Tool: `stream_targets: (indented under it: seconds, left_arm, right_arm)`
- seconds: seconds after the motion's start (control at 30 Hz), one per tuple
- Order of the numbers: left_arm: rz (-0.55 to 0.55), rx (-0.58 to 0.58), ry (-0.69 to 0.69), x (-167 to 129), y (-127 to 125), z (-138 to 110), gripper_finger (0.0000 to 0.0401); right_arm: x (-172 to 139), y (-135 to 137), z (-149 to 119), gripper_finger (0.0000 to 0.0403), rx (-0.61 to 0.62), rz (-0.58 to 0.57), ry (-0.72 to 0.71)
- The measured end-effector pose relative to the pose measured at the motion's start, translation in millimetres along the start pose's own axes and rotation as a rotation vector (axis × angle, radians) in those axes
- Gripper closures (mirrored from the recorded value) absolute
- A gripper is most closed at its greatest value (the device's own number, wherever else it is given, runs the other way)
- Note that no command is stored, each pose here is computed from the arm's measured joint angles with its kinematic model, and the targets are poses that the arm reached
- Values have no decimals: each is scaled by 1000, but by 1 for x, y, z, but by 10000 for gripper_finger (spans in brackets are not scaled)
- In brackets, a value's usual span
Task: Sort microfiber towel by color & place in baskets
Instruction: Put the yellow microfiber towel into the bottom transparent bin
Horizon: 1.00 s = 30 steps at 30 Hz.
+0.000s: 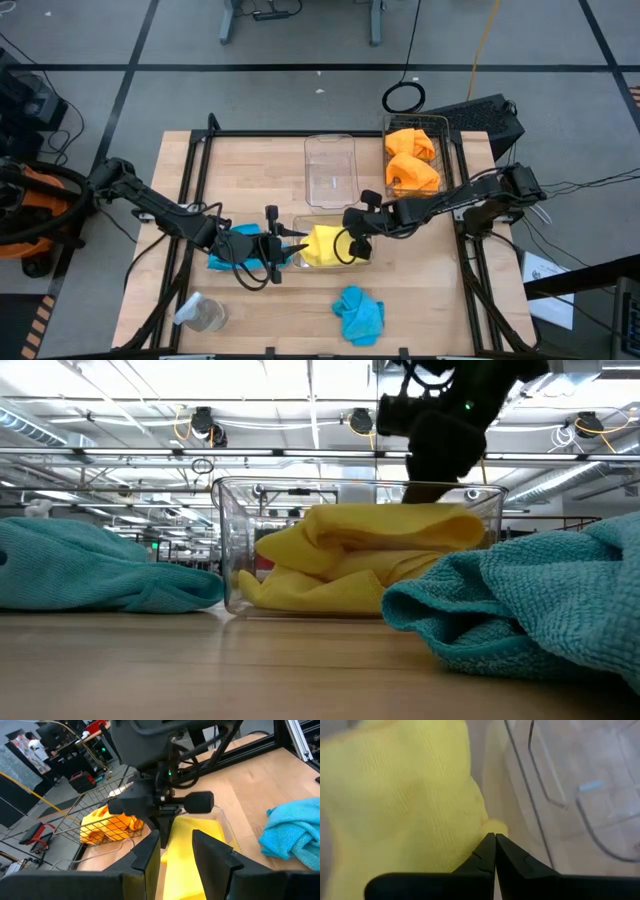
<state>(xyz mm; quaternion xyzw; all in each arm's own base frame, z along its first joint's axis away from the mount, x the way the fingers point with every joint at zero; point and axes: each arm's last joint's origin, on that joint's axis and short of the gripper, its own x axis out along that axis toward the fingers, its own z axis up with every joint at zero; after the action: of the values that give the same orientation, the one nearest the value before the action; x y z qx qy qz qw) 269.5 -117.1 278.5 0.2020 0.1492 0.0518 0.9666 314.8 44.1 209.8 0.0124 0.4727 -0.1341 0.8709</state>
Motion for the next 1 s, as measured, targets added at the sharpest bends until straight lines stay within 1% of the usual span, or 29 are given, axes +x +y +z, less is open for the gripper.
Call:
stream_targets:
  seconds: [0.27, 0.4, 0.5, 0.6, 0.77, 0.9, 1.0]
  left_arm:
    - [-2, 7, 9, 0, 0, -1, 280]
    - [-10, 28, 39, 0, -1, -4, 280]
    - [-15, 45, 63, 0, -2, -7, 280]
    - [-19, 57, 79, 0, -2, -9, 280]
    - [-22, 69, 98, 0, -2, -11, 280]
    - [-22, 70, 98, 0, -2, -11, 280]
    - [-25, 55, 121, 0, -2, -14, 280]
  right_arm:
    - [-37, 16, 24, 402, -58, 28, -1]
    - [-42, 28, 22, 402, -92, 54, -31]
    - [-30, 36, 16, 402, -89, 59, -86]
    - [-7, 37, 3, 403, -95, 56, -100]
    - [20, 31, -12, 403, -79, 37, -50]
    - [19, 30, -9, 403, -93, 31, -68]
    - [8, 30, 0, 403, -99, 39, -107]
